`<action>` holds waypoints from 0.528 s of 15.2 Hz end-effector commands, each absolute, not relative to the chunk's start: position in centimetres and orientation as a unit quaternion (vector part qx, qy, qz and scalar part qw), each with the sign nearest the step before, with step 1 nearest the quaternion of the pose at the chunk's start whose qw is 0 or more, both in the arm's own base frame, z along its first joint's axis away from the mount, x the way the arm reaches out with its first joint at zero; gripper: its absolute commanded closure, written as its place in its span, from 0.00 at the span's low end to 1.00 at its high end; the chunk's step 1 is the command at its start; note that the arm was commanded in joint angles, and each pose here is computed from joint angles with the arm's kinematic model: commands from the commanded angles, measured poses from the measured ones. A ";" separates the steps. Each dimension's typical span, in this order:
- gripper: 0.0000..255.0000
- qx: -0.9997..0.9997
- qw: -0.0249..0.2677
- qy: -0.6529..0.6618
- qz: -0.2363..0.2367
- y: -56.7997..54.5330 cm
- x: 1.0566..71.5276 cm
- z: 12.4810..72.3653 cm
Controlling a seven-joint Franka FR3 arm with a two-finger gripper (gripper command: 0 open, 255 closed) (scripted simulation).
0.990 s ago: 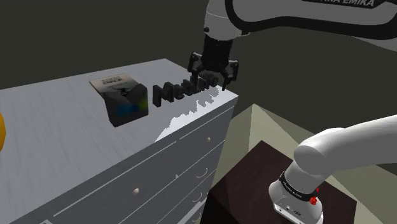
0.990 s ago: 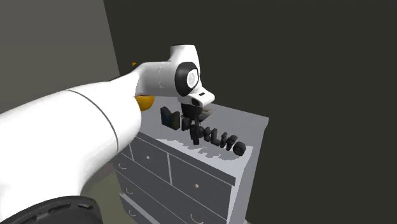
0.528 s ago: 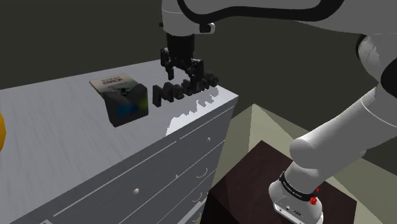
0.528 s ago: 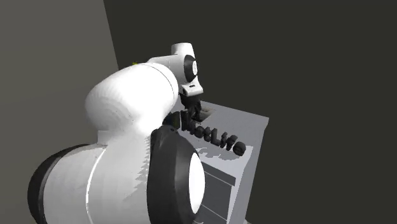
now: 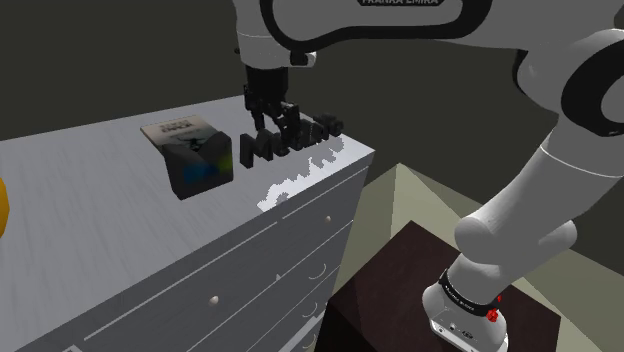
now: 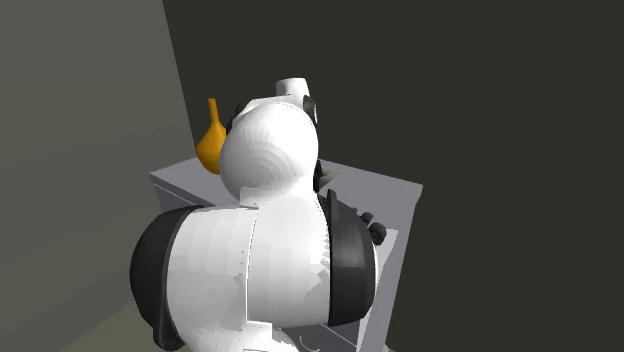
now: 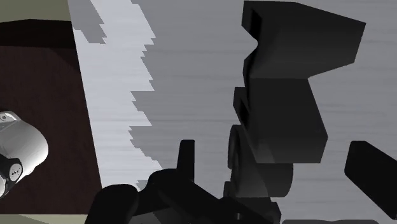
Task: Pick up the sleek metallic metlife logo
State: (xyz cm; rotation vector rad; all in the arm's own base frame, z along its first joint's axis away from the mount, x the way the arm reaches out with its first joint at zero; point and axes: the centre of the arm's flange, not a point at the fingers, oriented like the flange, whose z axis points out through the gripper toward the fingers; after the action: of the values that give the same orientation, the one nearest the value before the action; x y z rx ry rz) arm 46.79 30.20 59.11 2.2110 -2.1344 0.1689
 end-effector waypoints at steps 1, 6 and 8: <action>0.00 0.718 0.032 -0.694 0.055 30.2 46.8 57.7; 1.00 0.718 0.032 -0.694 0.055 30.2 46.7 57.6; 1.00 0.718 0.032 -0.694 0.055 30.2 46.7 57.6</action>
State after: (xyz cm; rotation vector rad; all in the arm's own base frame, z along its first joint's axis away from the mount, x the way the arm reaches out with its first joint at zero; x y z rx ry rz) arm 46.66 30.22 57.67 2.2109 -2.1372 0.1701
